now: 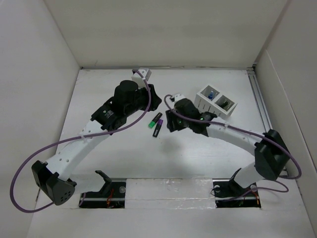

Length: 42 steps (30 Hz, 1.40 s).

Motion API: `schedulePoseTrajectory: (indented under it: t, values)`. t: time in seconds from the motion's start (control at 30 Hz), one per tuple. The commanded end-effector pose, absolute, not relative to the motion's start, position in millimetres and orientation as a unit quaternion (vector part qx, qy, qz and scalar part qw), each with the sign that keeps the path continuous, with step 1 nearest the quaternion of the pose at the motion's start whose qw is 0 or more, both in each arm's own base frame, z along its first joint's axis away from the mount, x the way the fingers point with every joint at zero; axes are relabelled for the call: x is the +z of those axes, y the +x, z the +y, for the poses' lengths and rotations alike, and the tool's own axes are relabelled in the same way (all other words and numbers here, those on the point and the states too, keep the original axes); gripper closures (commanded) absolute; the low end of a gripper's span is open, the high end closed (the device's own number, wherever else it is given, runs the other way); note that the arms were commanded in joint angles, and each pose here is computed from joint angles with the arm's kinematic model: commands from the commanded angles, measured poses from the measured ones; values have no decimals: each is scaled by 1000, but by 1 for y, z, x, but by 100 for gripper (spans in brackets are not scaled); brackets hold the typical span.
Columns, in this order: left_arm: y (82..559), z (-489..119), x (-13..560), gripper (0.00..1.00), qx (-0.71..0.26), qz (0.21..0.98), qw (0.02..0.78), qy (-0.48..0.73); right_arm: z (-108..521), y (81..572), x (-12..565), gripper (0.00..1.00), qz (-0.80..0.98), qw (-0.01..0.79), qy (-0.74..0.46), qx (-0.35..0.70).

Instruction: Organize the desk

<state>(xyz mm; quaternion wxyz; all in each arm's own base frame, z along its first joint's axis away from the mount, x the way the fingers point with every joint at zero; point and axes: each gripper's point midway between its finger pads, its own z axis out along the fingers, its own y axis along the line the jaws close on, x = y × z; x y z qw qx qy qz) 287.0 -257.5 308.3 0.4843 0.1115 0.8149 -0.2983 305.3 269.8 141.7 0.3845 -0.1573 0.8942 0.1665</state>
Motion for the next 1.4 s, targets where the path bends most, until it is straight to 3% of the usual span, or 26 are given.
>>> schedulePoseTrajectory:
  t: [0.0, 0.1, 0.27, 0.57, 0.93, 1.0, 1.13, 1.2, 1.23, 1.3, 1.37]
  values:
    - [290, -257, 318, 73, -302, 804, 501, 107, 297, 298, 140, 37, 895, 384, -152, 167]
    - [291, -255, 326, 73, -298, 798, 513, 106, 312, 302, 127, 30, 903, 363, -158, 166]
    - [286, -250, 335, 74, -302, 790, 523, 106, 329, 317, 112, 31, 909, 352, -170, 146]
    - [273, -219, 399, 73, -305, 740, 595, 74, 346, 342, 68, 33, 929, 322, -152, 101]
    - [268, -206, 390, 72, -279, 752, 593, 72, 350, 355, 37, 37, 940, 305, -139, 64]
    - [269, -205, 390, 72, -275, 753, 593, 73, 347, 357, 33, 46, 942, 303, -134, 52]
    - [270, -206, 387, 71, -274, 754, 592, 73, 338, 351, 28, 48, 944, 300, -129, 43]
    - [271, -208, 385, 71, -276, 756, 589, 73, 333, 347, 27, 60, 945, 300, -126, 43]
    - [272, -209, 385, 71, -277, 756, 588, 73, 327, 341, 26, 71, 946, 298, -125, 41]
    - [274, -213, 384, 71, -283, 756, 586, 72, 317, 331, 24, 78, 947, 293, -125, 44]
    - [275, -215, 384, 71, -284, 757, 584, 73, 316, 329, 25, 78, 946, 294, -125, 47]
